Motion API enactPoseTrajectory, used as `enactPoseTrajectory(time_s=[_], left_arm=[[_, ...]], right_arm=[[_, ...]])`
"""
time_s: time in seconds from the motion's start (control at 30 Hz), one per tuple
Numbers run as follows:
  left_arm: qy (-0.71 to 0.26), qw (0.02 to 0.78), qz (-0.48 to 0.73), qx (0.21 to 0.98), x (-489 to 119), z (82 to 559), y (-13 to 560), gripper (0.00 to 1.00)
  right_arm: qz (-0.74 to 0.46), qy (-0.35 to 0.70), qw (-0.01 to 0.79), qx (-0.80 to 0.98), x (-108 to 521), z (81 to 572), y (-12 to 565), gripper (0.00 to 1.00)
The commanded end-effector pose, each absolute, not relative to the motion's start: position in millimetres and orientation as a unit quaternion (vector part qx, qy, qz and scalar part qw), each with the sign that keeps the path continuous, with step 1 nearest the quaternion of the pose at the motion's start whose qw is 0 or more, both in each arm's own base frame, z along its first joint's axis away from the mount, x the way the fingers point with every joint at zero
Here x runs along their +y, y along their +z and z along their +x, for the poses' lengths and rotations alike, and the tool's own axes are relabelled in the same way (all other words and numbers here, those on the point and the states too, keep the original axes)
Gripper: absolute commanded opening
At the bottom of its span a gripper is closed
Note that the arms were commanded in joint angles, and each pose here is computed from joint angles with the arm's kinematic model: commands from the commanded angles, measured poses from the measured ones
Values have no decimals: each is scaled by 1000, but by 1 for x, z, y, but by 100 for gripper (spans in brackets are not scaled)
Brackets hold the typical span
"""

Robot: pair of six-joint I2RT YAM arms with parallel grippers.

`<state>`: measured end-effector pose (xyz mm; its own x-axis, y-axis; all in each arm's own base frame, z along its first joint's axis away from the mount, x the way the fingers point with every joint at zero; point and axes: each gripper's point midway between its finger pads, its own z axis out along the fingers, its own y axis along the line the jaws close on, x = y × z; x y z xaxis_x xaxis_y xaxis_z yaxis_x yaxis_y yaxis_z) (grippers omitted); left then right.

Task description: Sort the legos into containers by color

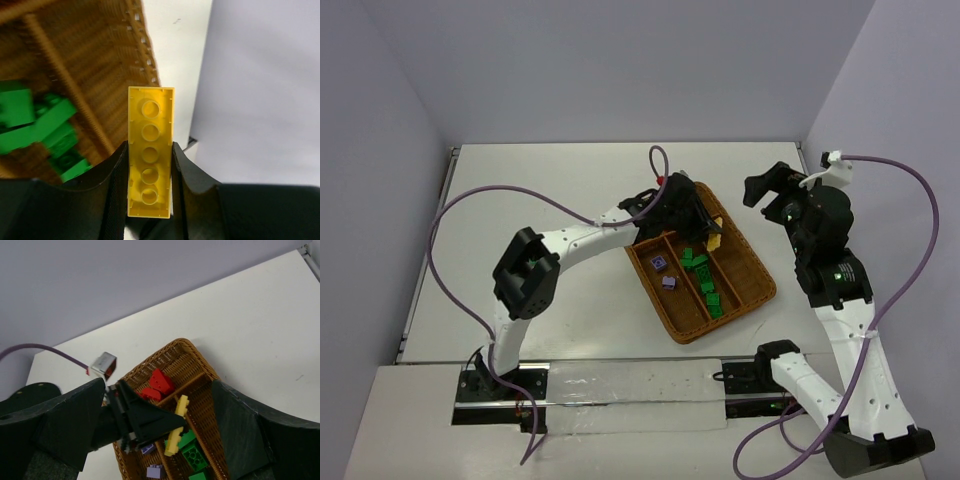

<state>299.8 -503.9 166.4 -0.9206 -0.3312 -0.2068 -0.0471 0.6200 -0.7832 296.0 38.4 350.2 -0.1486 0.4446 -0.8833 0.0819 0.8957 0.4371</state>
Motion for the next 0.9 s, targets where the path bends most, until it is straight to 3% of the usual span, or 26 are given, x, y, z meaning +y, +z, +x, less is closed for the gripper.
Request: enactPoseTrajectory(time_s=[0.0, 0.17, 0.3, 0.43, 0.53, 0.6, 0.67, 0.87], left_arm=[[-442, 142, -162, 871, -531, 303, 174, 0], [-449, 135, -155, 870, -559, 300, 167, 2], [-468, 130, -137, 864, -574, 298, 167, 13], [-474, 134, -134, 860, -580, 301, 163, 31], [-484, 130, -121, 857, -583, 298, 162, 51], [-493, 127, -112, 853, -585, 296, 162, 71], [-498, 124, -102, 852, -587, 293, 162, 80], [-509, 149, -83, 843, -586, 292, 185, 84]], right_arm=[[179, 156, 648, 724, 37, 290, 360, 94], [179, 164, 649, 721, 38, 285, 360, 94], [176, 165, 654, 717, 38, 280, 363, 94], [174, 157, 655, 718, 35, 277, 363, 94], [177, 151, 655, 719, 33, 275, 362, 94], [176, 152, 656, 718, 33, 274, 363, 94], [175, 155, 655, 719, 34, 275, 361, 95], [176, 156, 647, 725, 35, 274, 352, 95]])
